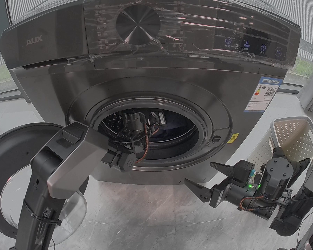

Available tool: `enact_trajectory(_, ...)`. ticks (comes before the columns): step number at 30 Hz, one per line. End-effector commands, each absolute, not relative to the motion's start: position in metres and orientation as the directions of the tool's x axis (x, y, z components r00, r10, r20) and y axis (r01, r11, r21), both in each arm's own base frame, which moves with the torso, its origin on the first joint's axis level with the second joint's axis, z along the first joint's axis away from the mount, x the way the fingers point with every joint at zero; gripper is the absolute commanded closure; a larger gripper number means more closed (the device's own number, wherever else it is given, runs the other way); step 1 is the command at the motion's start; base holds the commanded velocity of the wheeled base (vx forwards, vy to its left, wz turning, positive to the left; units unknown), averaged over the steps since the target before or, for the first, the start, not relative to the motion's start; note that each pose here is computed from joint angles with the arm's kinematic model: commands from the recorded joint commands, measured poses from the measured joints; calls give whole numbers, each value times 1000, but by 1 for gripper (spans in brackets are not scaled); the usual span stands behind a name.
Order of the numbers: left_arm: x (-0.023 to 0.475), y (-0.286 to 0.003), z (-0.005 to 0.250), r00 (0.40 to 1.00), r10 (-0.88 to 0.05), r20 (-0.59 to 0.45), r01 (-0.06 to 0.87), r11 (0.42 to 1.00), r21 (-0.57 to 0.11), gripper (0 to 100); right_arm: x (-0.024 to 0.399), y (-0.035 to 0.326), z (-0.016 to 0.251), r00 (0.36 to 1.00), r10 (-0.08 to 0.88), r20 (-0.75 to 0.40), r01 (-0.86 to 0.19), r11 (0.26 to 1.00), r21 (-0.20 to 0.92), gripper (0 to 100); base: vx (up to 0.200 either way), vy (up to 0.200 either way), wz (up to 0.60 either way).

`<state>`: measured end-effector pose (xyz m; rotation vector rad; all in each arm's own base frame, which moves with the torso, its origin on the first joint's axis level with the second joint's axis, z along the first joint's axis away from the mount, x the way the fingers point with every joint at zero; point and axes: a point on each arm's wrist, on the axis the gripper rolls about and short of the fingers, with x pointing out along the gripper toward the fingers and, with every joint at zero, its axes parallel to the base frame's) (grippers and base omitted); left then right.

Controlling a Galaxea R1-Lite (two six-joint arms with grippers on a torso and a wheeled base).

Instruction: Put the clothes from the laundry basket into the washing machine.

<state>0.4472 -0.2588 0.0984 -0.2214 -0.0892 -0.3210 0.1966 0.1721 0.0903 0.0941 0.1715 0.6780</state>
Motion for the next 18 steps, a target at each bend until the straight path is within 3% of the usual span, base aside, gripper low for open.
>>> enact_trajectory(1,471,-254,81,951,-266,159,296,931,-211,100,197,172,90,766,630,-128,-614,776,143,0,0,0,0)
enact_trajectory(16,475,-248,68,961,-243,134,267,942,-205,100,197,172,88,765,629,-136,-614,777,143,0,0,0,0)
enact_trajectory(17,473,-250,70,959,-247,137,272,939,-210,0,197,172,88,766,628,-135,-613,777,141,0,0,0,0)
enact_trajectory(18,472,-252,71,958,-252,134,276,938,-211,0,198,172,88,767,627,-135,-612,778,141,0,0,0,0)
